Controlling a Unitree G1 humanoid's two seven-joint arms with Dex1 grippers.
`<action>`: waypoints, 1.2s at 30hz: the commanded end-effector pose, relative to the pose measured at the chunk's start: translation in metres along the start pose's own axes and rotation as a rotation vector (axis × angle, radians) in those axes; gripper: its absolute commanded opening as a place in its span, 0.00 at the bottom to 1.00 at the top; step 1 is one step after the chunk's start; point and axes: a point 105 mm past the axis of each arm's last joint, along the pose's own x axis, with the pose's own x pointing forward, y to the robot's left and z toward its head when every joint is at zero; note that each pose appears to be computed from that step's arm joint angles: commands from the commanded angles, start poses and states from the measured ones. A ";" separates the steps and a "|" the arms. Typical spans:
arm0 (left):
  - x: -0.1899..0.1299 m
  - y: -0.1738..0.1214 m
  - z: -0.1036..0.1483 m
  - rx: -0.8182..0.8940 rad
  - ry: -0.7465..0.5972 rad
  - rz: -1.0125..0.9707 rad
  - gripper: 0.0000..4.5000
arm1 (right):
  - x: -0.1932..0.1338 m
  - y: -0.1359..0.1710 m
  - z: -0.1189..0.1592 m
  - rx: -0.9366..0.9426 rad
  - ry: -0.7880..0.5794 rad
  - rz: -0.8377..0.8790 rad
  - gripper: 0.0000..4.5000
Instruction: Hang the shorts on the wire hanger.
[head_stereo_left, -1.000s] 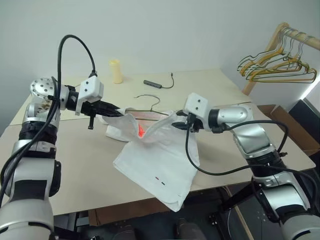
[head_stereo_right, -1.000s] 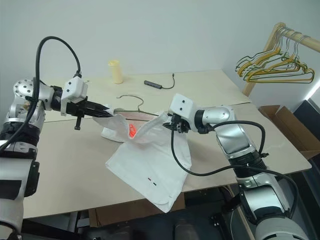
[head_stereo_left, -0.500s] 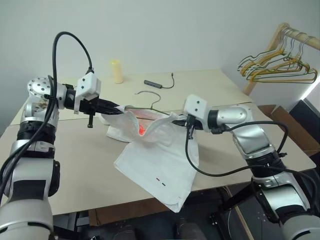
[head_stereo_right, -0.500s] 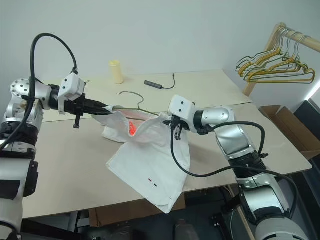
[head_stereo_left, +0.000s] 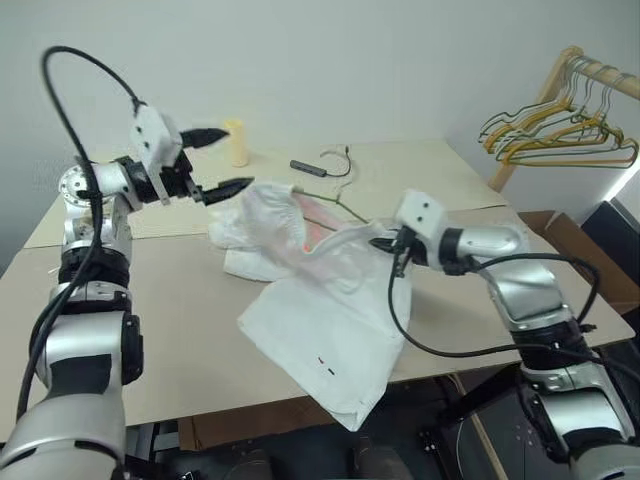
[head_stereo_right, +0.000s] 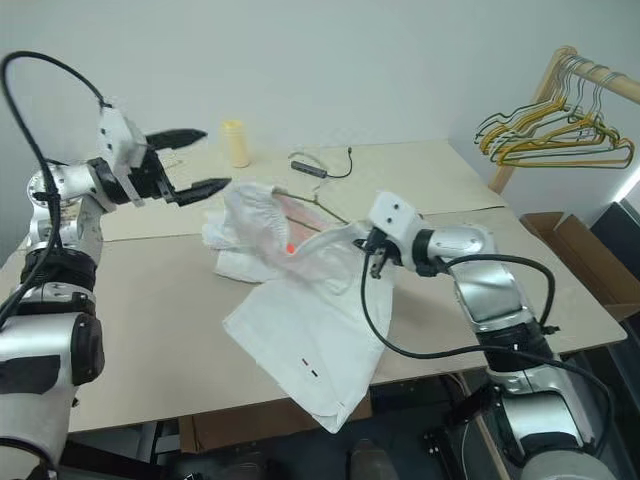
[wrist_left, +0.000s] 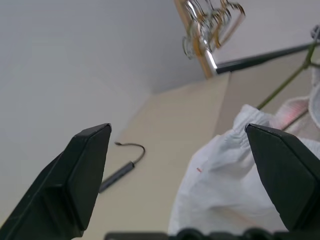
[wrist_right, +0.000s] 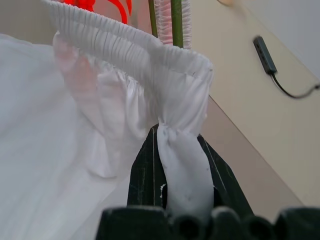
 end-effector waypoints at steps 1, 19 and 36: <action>-0.005 -0.001 0.013 -0.050 -0.096 0.047 0.99 | -0.029 -0.030 -0.016 0.179 0.084 -0.195 0.00; -0.008 -0.052 0.010 -0.219 -0.124 -0.099 0.99 | -0.195 -0.114 -0.120 0.836 0.537 -0.974 0.00; -0.014 -0.072 0.033 -0.301 -0.269 -0.224 0.99 | -0.231 -0.162 -0.094 0.760 0.378 -1.529 0.00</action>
